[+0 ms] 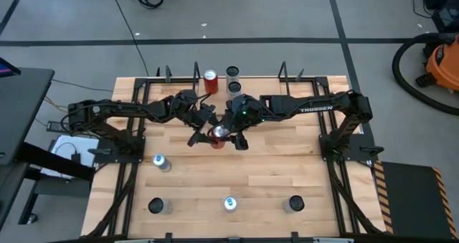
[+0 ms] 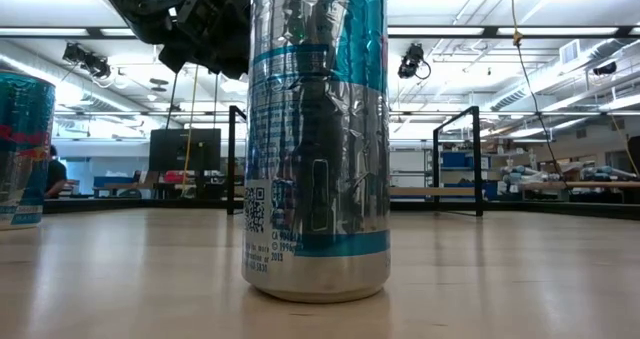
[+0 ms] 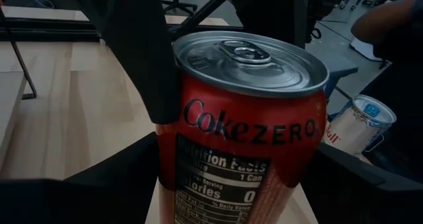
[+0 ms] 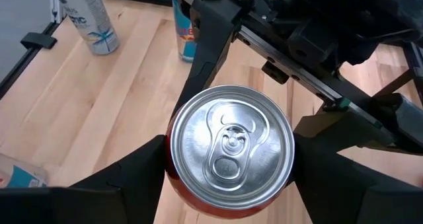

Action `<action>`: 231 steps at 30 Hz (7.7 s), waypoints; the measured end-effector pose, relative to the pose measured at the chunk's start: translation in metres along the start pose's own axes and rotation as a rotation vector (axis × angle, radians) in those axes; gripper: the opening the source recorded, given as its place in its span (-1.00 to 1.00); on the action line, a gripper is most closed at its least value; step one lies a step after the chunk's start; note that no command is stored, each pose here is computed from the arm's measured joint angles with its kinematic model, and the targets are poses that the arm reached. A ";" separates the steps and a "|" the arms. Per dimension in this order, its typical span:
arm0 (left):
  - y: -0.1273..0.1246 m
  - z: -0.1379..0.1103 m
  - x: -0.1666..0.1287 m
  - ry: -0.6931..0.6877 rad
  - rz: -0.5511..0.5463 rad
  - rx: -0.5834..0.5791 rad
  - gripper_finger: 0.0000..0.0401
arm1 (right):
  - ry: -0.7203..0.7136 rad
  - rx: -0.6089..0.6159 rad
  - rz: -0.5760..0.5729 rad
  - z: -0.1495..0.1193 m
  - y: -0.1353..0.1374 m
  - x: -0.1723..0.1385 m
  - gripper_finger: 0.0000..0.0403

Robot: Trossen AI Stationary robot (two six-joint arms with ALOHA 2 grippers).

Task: Place canned beverage on shelf
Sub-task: Put the red black soda can aligned with the other red black soda can on the shelf, then adjust the white yellow soda can

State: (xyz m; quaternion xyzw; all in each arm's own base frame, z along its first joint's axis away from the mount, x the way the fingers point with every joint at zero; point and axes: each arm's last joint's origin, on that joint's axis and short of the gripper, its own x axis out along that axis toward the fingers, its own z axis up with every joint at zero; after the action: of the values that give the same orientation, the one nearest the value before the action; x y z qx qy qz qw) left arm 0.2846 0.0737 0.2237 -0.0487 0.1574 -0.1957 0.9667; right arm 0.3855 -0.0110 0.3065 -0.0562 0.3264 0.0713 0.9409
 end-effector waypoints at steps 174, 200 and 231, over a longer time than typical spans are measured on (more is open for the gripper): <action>-0.029 0.057 -0.118 -0.230 -0.179 0.005 0.87 | 0.084 0.070 -0.279 -0.001 -0.155 0.048 0.83; -0.029 0.055 -0.117 -0.217 -0.183 -0.017 0.87 | 0.551 0.331 -0.320 -0.043 -0.107 -0.041 0.83; -0.028 0.055 -0.117 -0.218 -0.171 -0.019 0.87 | 0.357 0.516 -0.529 -0.081 -0.143 -0.015 0.27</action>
State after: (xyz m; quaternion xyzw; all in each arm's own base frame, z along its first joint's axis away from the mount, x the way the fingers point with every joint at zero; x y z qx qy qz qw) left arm 0.1894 0.0956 0.3133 -0.0920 0.0485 -0.2697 0.9573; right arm 0.3497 -0.1650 0.2612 0.0879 0.4659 -0.2682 0.8386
